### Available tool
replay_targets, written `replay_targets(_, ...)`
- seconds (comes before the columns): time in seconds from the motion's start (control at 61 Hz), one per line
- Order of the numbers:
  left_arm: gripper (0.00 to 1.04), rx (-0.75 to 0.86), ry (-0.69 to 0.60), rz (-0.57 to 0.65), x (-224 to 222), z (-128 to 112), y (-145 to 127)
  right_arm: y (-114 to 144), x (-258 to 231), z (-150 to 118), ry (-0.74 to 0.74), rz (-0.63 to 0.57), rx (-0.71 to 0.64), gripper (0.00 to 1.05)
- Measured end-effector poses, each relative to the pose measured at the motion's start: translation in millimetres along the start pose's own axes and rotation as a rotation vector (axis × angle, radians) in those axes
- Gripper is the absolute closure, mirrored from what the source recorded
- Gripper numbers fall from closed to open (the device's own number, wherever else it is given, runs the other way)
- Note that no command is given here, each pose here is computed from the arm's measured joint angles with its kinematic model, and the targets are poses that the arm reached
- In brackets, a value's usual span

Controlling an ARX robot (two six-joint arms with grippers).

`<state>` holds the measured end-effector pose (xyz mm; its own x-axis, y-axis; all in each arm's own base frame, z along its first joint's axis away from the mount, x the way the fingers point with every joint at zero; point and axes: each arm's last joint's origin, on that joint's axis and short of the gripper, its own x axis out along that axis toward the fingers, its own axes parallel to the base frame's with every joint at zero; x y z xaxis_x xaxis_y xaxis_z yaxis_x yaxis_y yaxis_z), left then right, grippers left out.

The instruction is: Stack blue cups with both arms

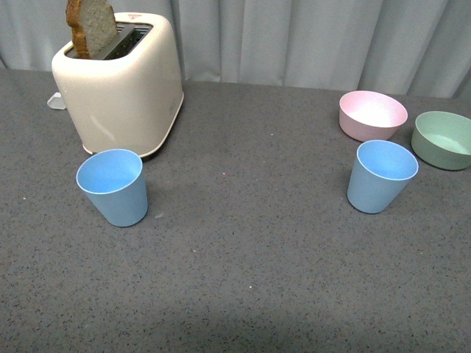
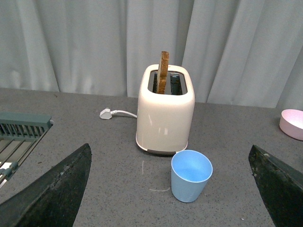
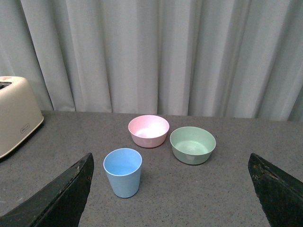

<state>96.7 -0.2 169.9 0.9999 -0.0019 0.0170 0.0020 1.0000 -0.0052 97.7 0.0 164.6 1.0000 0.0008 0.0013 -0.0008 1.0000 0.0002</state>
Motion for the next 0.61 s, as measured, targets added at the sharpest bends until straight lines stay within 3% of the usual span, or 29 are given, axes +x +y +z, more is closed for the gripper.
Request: replay_targets(0.607,0.07,0.0,0.0,0.0,0.0,0.0,0.0,0.0,0.0,0.0,0.0,0.0,0.0,0.1)
